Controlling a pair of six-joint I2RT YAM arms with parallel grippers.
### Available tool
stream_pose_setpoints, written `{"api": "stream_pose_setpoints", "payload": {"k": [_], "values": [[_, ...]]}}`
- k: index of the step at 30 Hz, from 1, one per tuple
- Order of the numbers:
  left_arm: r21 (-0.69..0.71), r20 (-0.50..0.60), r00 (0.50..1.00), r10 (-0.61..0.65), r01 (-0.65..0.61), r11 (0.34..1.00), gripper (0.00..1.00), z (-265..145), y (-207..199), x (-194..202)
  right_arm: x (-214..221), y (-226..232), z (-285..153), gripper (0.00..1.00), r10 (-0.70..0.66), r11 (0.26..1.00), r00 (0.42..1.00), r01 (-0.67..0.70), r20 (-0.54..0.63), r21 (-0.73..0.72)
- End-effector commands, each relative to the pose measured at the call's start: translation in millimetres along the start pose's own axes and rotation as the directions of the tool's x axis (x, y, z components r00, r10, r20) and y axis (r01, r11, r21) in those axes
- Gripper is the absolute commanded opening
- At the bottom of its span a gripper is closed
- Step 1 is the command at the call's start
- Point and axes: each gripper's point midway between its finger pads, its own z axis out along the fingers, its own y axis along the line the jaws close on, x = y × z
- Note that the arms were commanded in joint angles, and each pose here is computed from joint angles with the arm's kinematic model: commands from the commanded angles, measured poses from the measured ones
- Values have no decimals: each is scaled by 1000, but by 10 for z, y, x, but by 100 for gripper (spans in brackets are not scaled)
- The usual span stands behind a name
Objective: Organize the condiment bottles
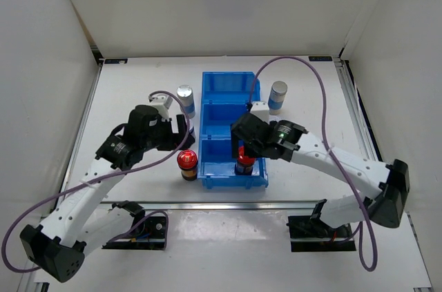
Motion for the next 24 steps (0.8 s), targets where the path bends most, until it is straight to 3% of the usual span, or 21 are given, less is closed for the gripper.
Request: {"api": "stream_pose_setpoints", "payload": {"k": [1, 9, 14, 17, 24], "values": [[15, -109, 994, -10, 11, 1000, 100, 33, -109, 321, -80, -92, -105, 100, 43, 999, 997, -43, 63, 0], [-129, -226, 972, -68, 39, 991, 100, 264, 70, 793, 80, -250, -103, 100, 59, 998, 997, -60, 59, 4], [-195, -232, 969, -86, 40, 980, 100, 304, 190, 849, 142, -288, -61, 100, 50, 999, 998, -51, 46, 19], [-208, -234, 969, -86, 36, 977, 95, 319, 214, 855, 158, -302, -64, 100, 60, 998, 997, -61, 46, 19], [-229, -231, 969, -84, 30, 973, 67, 338, 254, 855, 151, -334, -85, 100, 64, 998, 996, -66, 58, 18]]}}
